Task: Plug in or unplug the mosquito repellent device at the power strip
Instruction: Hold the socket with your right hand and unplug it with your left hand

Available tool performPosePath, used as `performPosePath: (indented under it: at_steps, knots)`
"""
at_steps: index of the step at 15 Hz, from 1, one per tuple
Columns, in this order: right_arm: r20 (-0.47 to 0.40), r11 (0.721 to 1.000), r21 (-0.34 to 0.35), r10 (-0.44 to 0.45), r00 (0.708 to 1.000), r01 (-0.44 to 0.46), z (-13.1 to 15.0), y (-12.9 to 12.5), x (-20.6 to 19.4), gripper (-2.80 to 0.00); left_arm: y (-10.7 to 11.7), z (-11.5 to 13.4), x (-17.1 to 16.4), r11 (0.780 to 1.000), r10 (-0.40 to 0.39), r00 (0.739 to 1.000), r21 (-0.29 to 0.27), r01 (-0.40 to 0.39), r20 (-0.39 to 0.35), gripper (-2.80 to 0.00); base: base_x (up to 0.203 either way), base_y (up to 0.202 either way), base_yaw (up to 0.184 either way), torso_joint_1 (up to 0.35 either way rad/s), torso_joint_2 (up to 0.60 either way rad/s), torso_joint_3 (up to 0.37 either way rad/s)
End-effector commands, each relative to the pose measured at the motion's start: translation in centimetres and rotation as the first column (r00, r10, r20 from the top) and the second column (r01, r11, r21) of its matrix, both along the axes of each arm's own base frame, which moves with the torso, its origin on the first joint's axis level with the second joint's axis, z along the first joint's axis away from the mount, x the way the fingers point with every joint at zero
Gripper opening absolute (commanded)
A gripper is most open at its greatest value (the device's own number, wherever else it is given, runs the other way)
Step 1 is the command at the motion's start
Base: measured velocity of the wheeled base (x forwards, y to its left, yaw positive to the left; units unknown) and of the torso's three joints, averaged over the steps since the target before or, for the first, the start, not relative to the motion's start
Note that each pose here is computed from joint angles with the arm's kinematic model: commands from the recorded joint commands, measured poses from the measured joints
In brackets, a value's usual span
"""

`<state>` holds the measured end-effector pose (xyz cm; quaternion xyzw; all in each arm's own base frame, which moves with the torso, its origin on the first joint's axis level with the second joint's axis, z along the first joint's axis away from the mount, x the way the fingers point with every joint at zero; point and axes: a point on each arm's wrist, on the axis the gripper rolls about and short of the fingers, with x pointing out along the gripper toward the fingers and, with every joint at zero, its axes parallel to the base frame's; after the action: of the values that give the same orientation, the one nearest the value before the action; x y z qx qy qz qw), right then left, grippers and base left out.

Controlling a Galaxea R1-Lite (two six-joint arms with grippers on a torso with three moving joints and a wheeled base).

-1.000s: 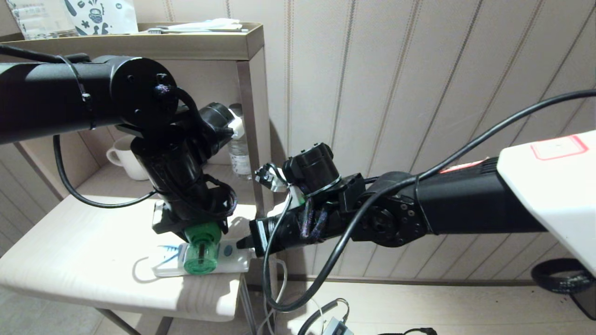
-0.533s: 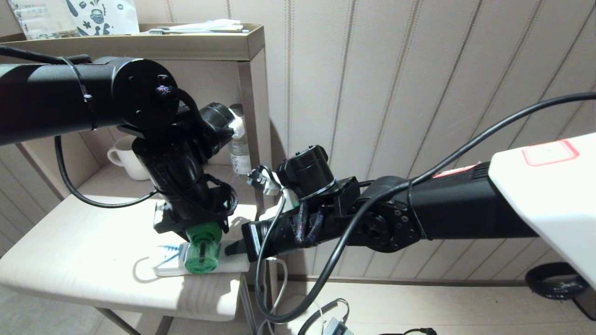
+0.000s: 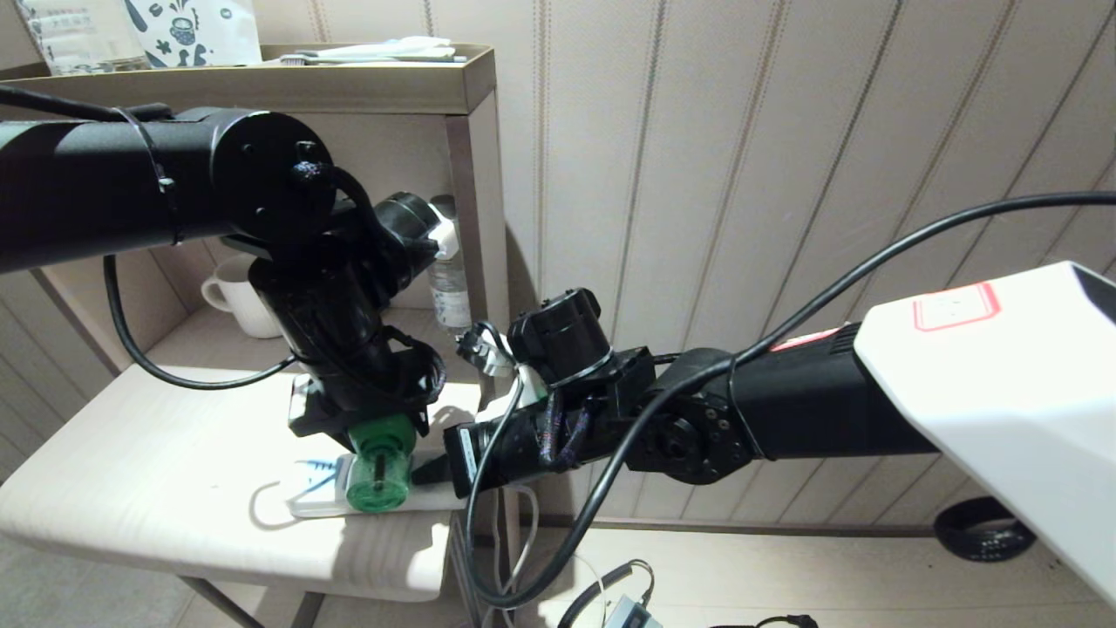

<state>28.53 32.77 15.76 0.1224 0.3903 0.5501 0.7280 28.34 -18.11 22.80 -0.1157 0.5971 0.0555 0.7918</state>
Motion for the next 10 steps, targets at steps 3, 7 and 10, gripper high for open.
performPosePath:
  at_steps: [3, 7, 10]
  knots:
    - [-0.001, 1.000, 0.022, -0.010, 1.000, 0.010, -0.3, 0.5, 0.6, -2.80, -0.1, -0.2, 0.1, 1.000, 0.004, 1.000, 0.006, -0.004, -0.007, -2.80, 0.000, 0.000, 0.000, 0.000, 0.00, 0.000]
    - [0.008, 0.999, 0.025, -0.021, 1.000, 0.021, 0.0, 0.0, 0.8, -2.80, -0.1, -0.3, 0.2, 1.000, 0.004, 1.000, 0.004, -0.004, -0.003, -2.80, 0.000, 0.000, 0.000, 0.000, 0.00, 0.000]
    - [0.007, 1.000, 0.012, -0.025, 1.000, 0.024, 0.0, -0.8, 0.5, -2.80, -0.2, -0.7, 0.5, 1.000, 0.007, 1.000, 0.016, -0.007, -0.006, -2.80, 0.000, 0.000, 0.000, 0.000, 0.00, 0.000]
